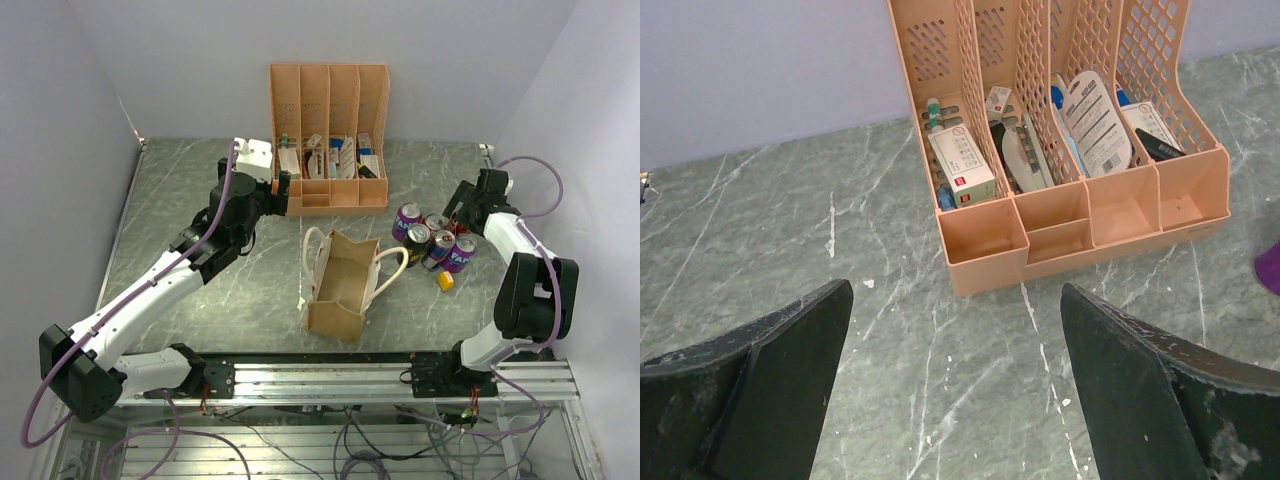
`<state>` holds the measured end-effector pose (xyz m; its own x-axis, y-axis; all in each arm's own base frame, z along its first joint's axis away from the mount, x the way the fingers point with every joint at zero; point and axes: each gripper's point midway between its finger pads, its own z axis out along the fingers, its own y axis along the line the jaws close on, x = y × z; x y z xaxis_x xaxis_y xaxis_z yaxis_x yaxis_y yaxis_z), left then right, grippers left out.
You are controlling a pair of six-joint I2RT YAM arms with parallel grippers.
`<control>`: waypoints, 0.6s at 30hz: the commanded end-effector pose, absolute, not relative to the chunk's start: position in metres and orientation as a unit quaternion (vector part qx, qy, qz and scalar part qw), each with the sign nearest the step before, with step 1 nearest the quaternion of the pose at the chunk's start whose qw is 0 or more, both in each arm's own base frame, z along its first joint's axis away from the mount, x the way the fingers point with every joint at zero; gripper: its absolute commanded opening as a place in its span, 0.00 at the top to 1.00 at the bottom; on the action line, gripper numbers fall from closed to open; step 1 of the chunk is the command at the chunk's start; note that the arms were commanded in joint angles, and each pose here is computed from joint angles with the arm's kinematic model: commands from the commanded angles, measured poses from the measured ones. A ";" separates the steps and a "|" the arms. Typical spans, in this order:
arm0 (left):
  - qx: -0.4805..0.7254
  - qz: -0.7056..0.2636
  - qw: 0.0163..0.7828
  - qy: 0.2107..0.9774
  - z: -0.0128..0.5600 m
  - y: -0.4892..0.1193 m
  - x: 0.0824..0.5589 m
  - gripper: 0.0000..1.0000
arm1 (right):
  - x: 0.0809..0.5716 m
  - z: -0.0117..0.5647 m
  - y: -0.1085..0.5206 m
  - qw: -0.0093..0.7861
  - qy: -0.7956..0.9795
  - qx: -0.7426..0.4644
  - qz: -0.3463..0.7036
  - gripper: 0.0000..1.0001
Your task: Take the beverage out of the canvas bag
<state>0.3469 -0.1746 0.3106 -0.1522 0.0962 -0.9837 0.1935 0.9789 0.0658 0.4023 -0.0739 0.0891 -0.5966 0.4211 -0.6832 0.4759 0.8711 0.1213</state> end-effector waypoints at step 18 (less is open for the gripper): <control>0.094 -0.041 0.650 0.753 0.321 -0.182 0.353 0.05 | 0.407 0.210 0.026 0.483 0.864 0.092 -0.109 0.05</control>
<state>0.3506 -0.1773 0.3024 -0.1695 0.1110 -0.9793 0.1941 0.9779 0.0772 0.4119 -0.0044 0.1750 -0.5404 0.2045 -0.8162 0.3164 0.9482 0.0281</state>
